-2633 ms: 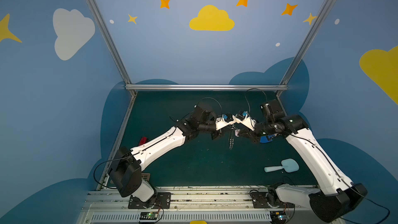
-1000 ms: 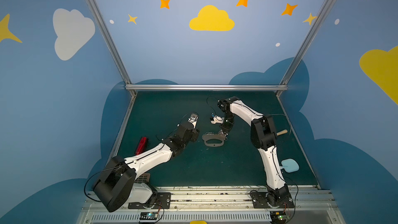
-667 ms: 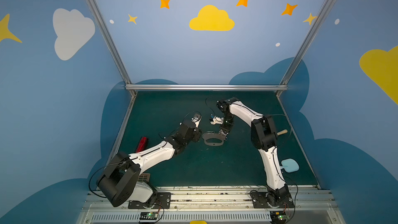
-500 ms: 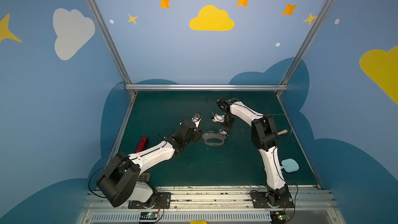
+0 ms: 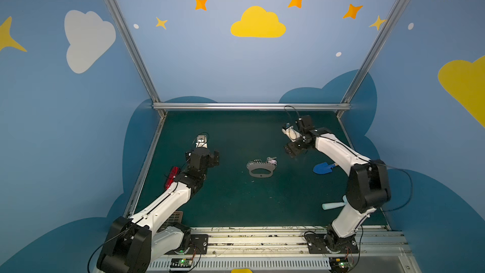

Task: Put the keys on the keyring

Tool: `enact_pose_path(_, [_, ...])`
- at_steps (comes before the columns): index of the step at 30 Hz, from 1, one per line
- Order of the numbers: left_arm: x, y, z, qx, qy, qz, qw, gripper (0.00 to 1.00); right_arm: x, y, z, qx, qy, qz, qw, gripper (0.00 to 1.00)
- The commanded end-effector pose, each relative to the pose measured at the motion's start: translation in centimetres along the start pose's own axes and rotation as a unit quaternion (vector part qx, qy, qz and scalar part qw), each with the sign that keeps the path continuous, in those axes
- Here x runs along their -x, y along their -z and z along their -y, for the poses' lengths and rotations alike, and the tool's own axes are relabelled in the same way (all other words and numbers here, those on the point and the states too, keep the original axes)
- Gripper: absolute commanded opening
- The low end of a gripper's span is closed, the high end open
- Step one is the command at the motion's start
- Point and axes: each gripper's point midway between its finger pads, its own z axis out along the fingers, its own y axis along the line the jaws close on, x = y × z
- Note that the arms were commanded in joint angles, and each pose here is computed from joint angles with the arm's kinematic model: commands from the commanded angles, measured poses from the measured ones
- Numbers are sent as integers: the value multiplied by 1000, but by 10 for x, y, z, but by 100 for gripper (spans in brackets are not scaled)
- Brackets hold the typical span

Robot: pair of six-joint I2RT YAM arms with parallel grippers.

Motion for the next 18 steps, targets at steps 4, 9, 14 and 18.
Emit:
enact_pose_path(4, [-35,-8,-53,69,69,-8,995,100,-18,25,32,-43,-122,150,980,88])
enact_pose_path(9, [-36,-26,-44,37,46,16,998,100,-45,18,51,-58,-182,231,954,90])
enact_pose_path(14, [-29,-53,-26,-7,16,12,1000,100,-60,3,36,-42,-169,262,949,90])
enact_pose_path(18, [-32,-65,-28,-24,13,33,999,100,-66,-6,28,-42,-128,280,950,90])
